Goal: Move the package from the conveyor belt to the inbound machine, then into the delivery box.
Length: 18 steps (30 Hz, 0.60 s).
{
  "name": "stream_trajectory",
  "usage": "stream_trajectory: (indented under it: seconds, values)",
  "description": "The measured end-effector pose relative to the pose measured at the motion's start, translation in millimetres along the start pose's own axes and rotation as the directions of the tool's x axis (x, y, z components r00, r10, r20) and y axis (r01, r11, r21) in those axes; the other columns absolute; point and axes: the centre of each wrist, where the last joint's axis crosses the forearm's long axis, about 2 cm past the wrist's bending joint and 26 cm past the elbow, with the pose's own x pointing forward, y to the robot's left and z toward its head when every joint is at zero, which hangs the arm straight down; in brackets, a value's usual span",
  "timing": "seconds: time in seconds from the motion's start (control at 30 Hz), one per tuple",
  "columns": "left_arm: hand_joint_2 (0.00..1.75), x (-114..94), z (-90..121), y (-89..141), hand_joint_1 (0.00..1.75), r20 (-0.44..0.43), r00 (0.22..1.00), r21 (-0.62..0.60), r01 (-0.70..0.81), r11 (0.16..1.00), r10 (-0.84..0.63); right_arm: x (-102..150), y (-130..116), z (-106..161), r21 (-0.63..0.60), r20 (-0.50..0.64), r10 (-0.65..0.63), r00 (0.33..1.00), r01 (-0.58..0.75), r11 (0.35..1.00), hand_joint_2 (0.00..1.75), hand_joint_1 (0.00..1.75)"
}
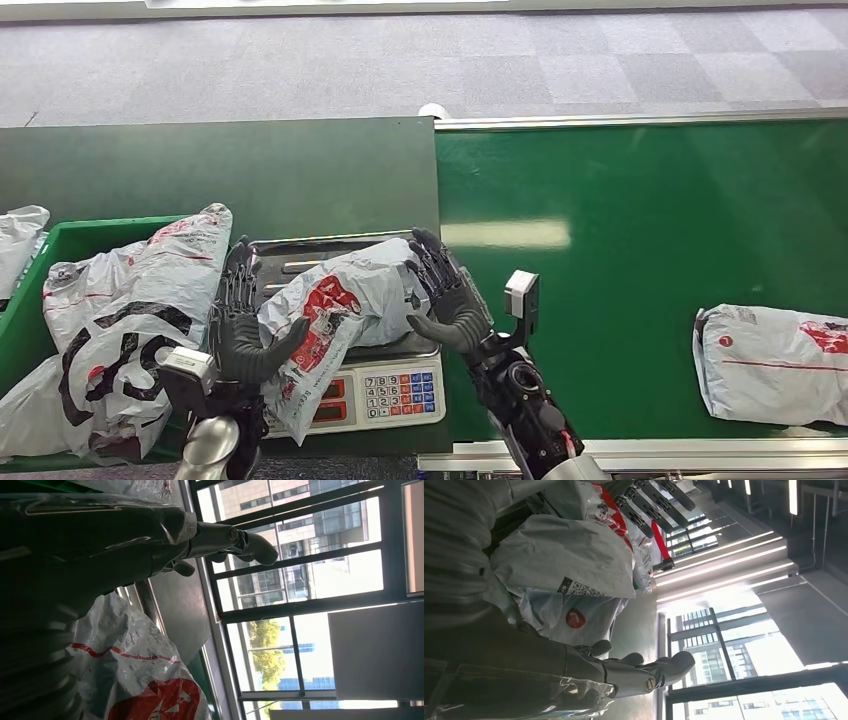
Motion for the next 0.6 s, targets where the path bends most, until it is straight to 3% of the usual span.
stream_trajectory:
  seconds: [0.6]
  values:
    - [1.75, 0.1, -0.8, 1.0, 0.00, 0.002, 1.000, 0.003, 0.001, 1.000, -0.001, 3.1, -5.3, 3.8, -0.010, 0.014, 0.010, 1.000, -0.010, 1.000, 1.75, 0.00]
